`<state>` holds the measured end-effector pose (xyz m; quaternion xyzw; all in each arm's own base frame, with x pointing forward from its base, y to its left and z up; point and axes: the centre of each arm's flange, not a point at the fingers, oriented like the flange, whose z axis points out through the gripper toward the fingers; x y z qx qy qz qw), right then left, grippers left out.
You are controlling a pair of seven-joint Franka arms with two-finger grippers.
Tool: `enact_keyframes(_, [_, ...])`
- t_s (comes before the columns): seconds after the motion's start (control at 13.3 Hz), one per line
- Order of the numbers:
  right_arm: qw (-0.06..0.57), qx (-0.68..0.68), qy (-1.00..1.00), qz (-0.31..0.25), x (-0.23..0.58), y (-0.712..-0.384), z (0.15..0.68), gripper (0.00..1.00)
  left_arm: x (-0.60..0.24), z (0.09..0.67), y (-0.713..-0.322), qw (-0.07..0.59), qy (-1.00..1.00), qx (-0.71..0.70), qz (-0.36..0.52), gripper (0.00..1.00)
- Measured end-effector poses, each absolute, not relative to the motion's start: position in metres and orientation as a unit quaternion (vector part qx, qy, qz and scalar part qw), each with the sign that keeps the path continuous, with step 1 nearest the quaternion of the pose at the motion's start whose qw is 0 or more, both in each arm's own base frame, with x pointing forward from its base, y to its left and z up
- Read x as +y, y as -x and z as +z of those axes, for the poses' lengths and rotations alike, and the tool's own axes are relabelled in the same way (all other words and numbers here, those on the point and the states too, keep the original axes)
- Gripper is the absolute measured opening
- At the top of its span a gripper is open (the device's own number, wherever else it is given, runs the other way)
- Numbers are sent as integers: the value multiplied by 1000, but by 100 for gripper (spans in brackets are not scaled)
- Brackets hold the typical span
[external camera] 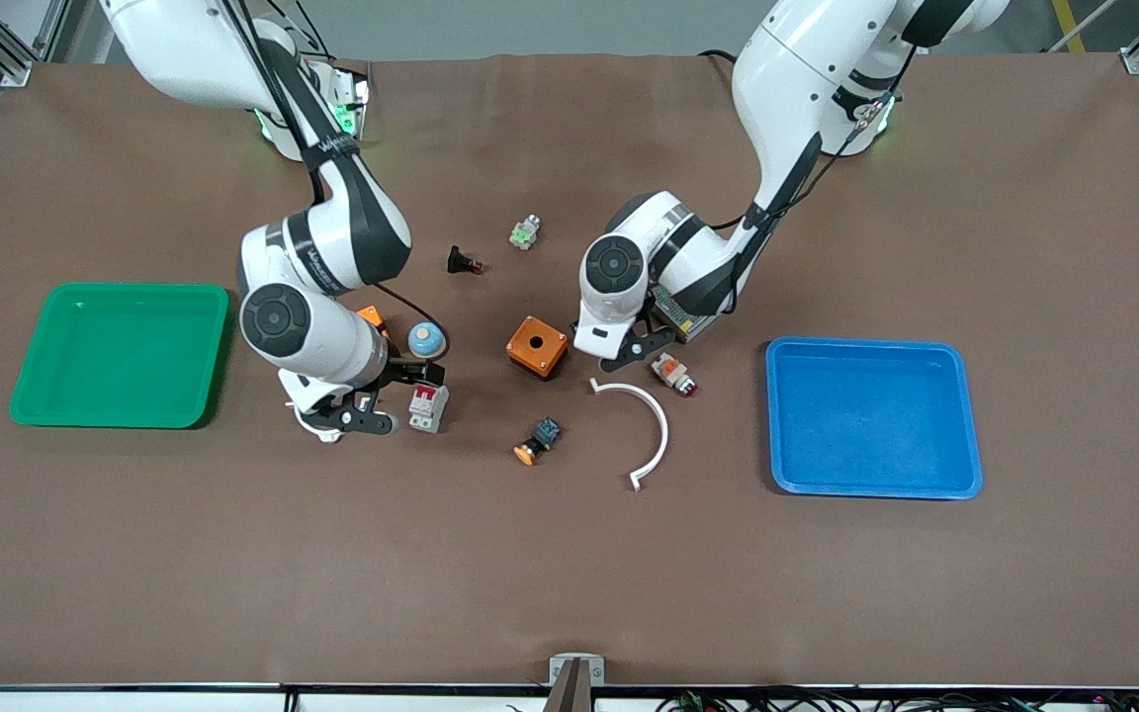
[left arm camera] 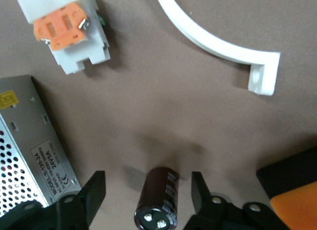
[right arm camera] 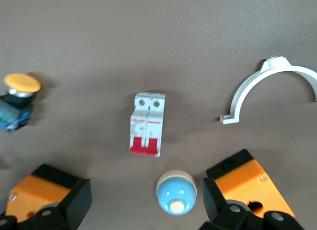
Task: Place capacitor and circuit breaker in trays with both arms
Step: 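Grasp the capacitor with the left gripper while the right gripper grasps the breaker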
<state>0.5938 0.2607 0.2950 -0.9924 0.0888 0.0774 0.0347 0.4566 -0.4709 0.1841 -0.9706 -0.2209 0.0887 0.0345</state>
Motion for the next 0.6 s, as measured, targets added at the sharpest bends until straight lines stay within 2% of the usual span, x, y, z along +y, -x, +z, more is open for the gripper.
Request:
enact_keyframes(0.15, [32,96,992,77,261,-596,275,100,-470,182,-455,34,971,-222,88,69])
enact_keyframes(0.45, [29,96,992,75,267,-596,242,99,-473,182,-452,31,971,-220,87,64])
enact_keyframes(0.6, [26,95,992,77,274,-593,231,96,-477,183,-450,27,972,-217,85,61])
